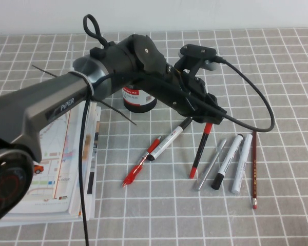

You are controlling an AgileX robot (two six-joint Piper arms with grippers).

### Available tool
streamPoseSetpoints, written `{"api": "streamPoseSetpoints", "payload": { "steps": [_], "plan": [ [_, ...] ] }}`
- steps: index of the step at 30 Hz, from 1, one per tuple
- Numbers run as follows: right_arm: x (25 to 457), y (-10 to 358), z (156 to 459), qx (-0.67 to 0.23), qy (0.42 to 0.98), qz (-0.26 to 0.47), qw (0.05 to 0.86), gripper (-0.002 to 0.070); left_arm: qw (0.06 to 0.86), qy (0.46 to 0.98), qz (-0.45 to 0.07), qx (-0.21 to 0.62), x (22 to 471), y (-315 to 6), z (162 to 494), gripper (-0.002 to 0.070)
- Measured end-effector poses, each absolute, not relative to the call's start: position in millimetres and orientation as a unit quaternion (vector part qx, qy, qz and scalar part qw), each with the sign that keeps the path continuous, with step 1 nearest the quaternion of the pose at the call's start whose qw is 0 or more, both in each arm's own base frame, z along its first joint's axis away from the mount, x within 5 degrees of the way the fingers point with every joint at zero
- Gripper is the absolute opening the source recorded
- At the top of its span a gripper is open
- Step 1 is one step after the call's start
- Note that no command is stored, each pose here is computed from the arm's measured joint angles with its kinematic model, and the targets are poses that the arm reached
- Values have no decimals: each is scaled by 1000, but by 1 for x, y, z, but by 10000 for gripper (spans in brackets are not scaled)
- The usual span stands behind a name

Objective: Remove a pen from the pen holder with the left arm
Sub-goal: 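Take a marker out of the pen holder and lay it on the table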

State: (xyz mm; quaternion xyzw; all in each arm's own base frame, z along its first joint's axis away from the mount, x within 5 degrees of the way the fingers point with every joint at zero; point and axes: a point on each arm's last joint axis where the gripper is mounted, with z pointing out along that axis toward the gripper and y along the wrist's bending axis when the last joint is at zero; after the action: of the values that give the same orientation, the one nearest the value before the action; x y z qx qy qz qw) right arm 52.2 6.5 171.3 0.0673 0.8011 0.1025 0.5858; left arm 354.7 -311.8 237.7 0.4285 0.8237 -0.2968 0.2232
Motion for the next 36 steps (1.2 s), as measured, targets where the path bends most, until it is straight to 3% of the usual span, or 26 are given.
{"api": "streamPoseSetpoints", "payload": {
  "steps": [11, 13, 18, 24, 26, 29, 32, 36],
  "plan": [
    [52, 7, 171, 67, 801, 102, 586, -13, 236, 828, -293, 416, 362, -319, 224, 81],
    [52, 7, 171, 67, 801, 102, 586, -13, 230, 830, -289, 418, 363, -319, 218, 121],
    [52, 7, 171, 67, 801, 102, 586, -13, 227, 831, -283, 422, 364, -319, 212, 300],
    [52, 7, 171, 67, 801, 102, 586, -13, 236, 831, -281, 419, 365, -319, 213, 366],
    [52, 7, 171, 67, 801, 102, 586, -13, 243, 827, -280, 421, 364, -318, 220, 359],
    [52, 7, 171, 67, 801, 102, 586, -13, 272, 812, -275, 437, 360, -314, 247, 241],
    [52, 7, 171, 67, 801, 102, 586, -13, 327, 784, -260, 459, 347, -301, 298, 70],
    [52, 7, 171, 67, 801, 102, 586, -13, 392, 751, -251, 469, 315, -276, 367, 13]
  ]
}}
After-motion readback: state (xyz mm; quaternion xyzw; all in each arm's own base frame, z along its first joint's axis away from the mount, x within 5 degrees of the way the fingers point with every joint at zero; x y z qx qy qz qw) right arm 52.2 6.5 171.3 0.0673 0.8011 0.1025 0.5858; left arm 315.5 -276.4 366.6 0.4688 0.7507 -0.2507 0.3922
